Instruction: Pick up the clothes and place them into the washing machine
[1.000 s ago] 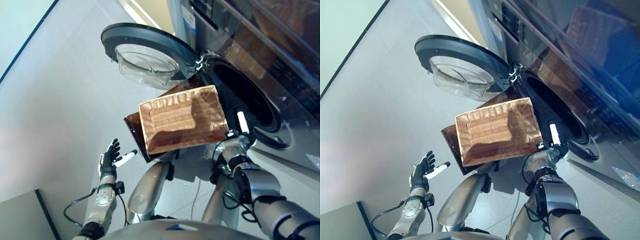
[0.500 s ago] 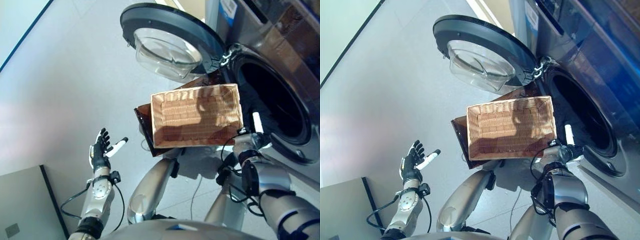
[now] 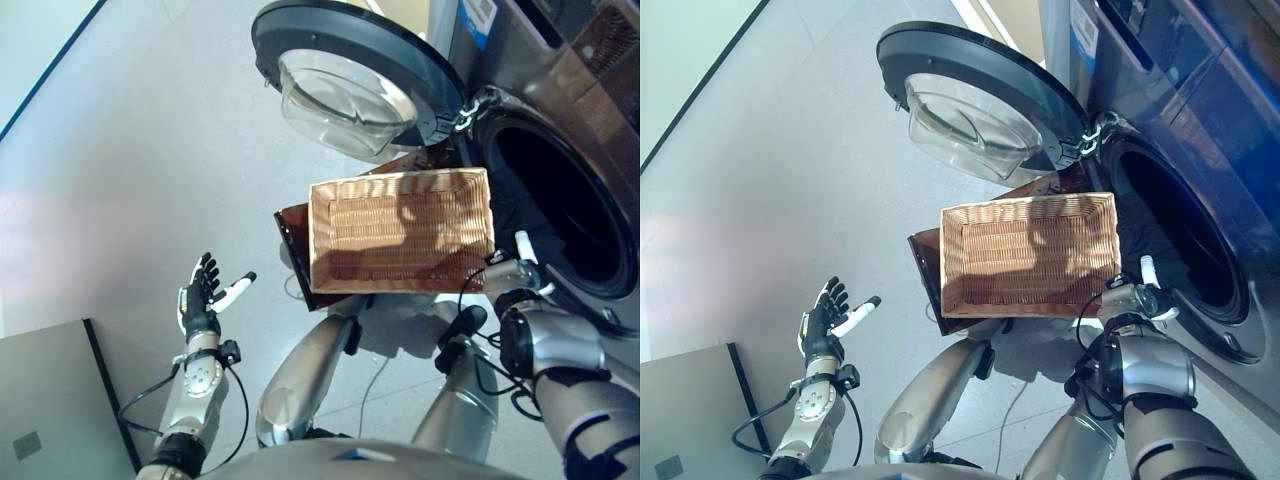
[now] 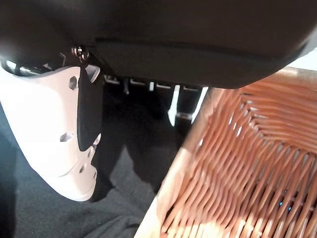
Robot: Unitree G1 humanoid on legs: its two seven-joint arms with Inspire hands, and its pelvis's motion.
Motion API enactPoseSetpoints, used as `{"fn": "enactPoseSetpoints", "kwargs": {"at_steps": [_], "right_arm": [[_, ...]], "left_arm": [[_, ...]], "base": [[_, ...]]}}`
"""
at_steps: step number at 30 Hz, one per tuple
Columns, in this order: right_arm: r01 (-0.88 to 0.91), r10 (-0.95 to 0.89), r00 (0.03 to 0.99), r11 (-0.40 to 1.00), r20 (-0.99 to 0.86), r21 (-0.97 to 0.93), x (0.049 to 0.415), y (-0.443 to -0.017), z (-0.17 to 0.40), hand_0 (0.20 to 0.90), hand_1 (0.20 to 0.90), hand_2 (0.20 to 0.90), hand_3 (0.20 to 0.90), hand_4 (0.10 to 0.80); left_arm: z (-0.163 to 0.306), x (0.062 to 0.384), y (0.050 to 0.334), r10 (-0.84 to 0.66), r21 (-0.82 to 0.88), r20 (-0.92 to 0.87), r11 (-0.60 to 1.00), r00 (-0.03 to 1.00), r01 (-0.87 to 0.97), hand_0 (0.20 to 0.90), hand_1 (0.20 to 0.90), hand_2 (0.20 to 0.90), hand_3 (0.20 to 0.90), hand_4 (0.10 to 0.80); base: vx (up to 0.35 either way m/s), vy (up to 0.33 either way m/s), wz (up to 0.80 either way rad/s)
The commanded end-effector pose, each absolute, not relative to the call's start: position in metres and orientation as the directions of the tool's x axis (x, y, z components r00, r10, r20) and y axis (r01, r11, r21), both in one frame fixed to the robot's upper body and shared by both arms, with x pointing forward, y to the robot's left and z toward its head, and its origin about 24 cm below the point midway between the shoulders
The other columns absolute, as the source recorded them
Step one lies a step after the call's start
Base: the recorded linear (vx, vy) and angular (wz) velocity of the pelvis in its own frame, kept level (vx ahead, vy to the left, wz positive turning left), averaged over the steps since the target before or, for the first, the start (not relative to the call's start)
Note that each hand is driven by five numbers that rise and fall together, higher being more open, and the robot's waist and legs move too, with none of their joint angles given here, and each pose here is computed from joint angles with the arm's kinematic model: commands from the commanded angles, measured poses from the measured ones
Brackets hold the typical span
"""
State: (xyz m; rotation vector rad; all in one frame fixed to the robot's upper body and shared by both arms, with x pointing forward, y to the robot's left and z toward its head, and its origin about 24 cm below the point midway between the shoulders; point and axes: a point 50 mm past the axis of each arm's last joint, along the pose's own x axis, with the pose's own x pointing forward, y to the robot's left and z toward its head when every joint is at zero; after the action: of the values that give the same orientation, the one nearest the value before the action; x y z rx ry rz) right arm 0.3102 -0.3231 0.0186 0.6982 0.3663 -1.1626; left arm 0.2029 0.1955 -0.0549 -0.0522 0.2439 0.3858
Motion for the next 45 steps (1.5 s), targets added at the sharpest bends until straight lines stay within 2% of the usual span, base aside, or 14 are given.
{"fn": "enactPoseSetpoints", "kwargs": {"at_steps": [1, 13, 17, 20, 24, 35, 41, 42, 45], "right_arm": [[0.634, -0.733, 0.679, 0.616, 0.044, 0.468, 0.38, -0.324, 0.196, 0.2, 0.2, 0.2, 0.2, 0.3], [0.505, -0.653, 0.751, 0.666, 0.101, 0.548, 0.386, -0.304, 0.192, 0.2, 0.2, 0.2, 0.2, 0.3], [0.411, -0.607, 0.781, 0.676, 0.145, 0.612, 0.386, -0.295, 0.19, 0.2, 0.2, 0.2, 0.2, 0.3], [0.351, -0.586, 0.79, 0.674, 0.181, 0.649, 0.386, -0.289, 0.192, 0.2, 0.2, 0.2, 0.2, 0.3], [0.358, -0.6, 0.782, 0.653, 0.168, 0.667, 0.383, -0.289, 0.183, 0.2, 0.2, 0.2, 0.2, 0.3], [0.401, -0.743, 0.656, 0.491, 0.132, 0.773, 0.376, -0.307, 0.204, 0.2, 0.2, 0.2, 0.2, 0.3], [0.366, -0.849, 0.508, 0.365, 0.144, 0.856, 0.358, -0.338, 0.233, 0.2, 0.2, 0.2, 0.2, 0.3], [0.405, -0.876, 0.459, 0.355, 0.149, 0.843, 0.35, -0.351, 0.237, 0.2, 0.2, 0.2, 0.2, 0.3], [0.445, -0.896, 0.417, 0.348, 0.153, 0.825, 0.343, -0.363, 0.244, 0.2, 0.2, 0.2, 0.2, 0.3]], "left_arm": [[-0.031, 0.208, 0.243, 0.469, 0.055, -0.104, 0.883, 0.877, -0.466, 0.9, 0.9, 0.9, 0.9, 0.8], [-0.038, 0.204, 0.244, 0.46, 0.026, -0.148, 0.887, 0.876, -0.461, 0.9, 0.9, 0.9, 0.9, 0.8], [-0.041, 0.204, 0.244, 0.464, 0.004, -0.163, 0.883, 0.871, -0.47, 0.9, 0.9, 0.9, 0.9, 0.8], [-0.043, 0.205, 0.242, 0.456, -0.011, -0.171, 0.885, 0.873, -0.465, 0.9, 0.9, 0.9, 0.9, 0.8], [-0.046, 0.205, 0.239, 0.447, -0.011, -0.185, 0.89, 0.875, -0.457, 0.9, 0.9, 0.9, 0.9, 0.8], [-0.045, 0.206, 0.233, 0.43, -0.018, -0.177, 0.898, 0.885, -0.44, 0.9, 0.9, 0.9, 0.9, 0.8], [-0.029, 0.217, 0.233, 0.427, -0.01, -0.092, 0.903, 0.9, -0.43, 0.9, 0.9, 0.9, 0.9, 0.8], [-0.026, 0.219, 0.235, 0.44, -0.003, -0.072, 0.897, 0.895, -0.442, 0.9, 0.9, 0.9, 0.9, 0.8], [-0.023, 0.22, 0.236, 0.456, 0.003, -0.055, 0.89, 0.888, -0.456, 0.9, 0.9, 0.9, 0.9, 0.8]], "base": [[0.0, 0.0, 0.0], [0.008, -0.004, -0.03], [-0.018, -0.001, -0.14], [0.094, -0.03, -0.04], [0.046, -0.016, 0.06], [-0.019, 0.011, -0.01], [-0.028, 0.015, 0.23], [-0.048, 0.083, 0.41], [-0.022, 0.044, 0.46]]}}
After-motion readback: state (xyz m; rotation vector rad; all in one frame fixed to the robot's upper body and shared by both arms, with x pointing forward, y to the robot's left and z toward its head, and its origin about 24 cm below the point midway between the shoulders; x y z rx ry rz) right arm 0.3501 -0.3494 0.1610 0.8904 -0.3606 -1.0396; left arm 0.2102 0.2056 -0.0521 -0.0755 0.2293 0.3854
